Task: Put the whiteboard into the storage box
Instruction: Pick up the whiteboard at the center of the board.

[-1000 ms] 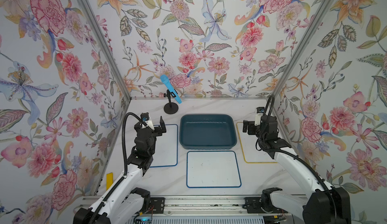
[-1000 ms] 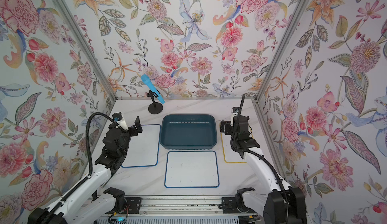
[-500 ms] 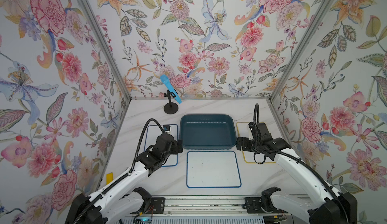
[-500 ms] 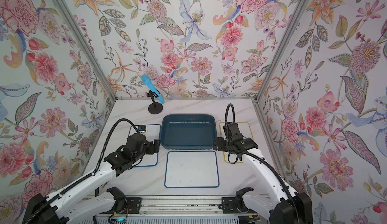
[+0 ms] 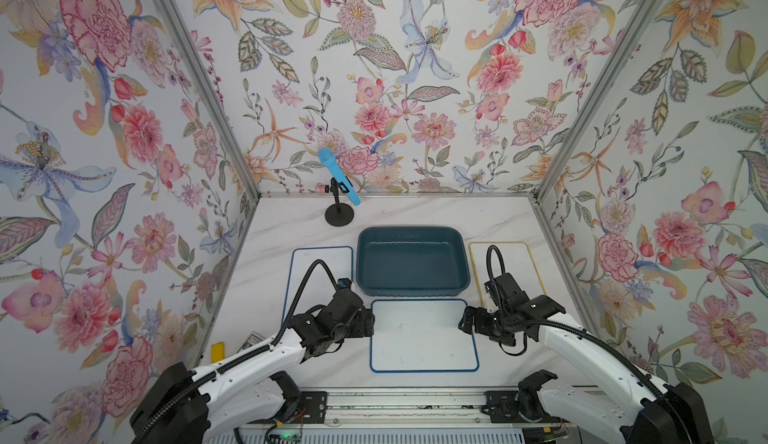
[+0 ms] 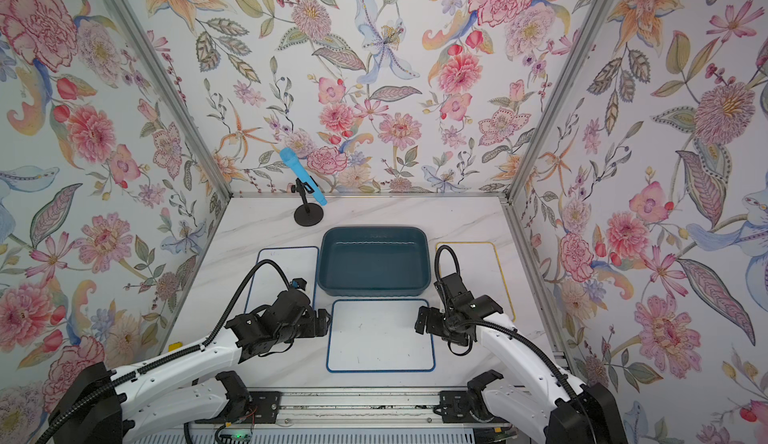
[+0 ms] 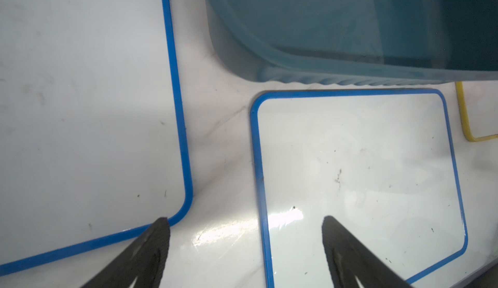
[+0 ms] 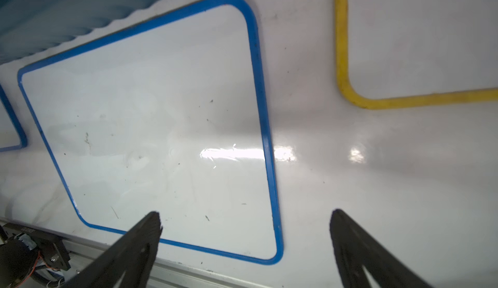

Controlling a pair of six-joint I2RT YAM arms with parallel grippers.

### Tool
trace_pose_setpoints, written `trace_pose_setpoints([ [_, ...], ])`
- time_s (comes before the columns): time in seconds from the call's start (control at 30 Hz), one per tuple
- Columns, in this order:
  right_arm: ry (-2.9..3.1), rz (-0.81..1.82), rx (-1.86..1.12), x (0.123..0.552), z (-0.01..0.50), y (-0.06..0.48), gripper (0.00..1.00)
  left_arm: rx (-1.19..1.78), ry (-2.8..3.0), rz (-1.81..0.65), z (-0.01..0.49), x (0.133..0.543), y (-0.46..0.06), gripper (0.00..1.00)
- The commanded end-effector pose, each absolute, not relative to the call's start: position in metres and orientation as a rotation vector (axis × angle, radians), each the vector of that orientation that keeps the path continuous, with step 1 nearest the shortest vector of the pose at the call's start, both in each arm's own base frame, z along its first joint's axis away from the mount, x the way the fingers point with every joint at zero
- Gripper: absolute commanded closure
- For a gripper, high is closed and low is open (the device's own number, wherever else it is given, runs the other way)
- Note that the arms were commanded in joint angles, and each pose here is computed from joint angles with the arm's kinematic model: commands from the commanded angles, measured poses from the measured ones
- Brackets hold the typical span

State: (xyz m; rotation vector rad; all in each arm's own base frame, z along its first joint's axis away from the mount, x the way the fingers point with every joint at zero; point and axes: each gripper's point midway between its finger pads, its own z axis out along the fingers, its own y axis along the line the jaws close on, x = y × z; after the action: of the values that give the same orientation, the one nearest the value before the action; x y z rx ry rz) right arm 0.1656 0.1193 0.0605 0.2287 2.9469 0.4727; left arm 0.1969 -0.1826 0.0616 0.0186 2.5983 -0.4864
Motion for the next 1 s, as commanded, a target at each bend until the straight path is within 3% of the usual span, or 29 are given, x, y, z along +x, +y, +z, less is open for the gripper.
trace_pose_setpoints([
  [0.0, 2.989, 0.49, 0.284, 0.152, 0.051, 0.118, 0.01, -0.009, 2.653, -0.54, 0.05, 0.182, -0.188, 0.1],
  [0.2, 3.019, 0.619, 0.324, 0.141, 0.031, 0.13, 0.02, -0.003, 2.694, -0.557, 0.041, 0.174, -0.191, 0.11],
  [0.43, 3.047, 0.593, 0.3, 0.136, 0.02, 0.128, 0.03, 0.078, 2.766, -0.582, 0.034, 0.163, -0.212, 0.17],
  [0.97, 3.064, 0.793, 0.249, 0.12, 0.003, 0.144, 0.06, 0.039, 2.81, -0.971, 0.044, 0.143, -0.264, 0.19],
])
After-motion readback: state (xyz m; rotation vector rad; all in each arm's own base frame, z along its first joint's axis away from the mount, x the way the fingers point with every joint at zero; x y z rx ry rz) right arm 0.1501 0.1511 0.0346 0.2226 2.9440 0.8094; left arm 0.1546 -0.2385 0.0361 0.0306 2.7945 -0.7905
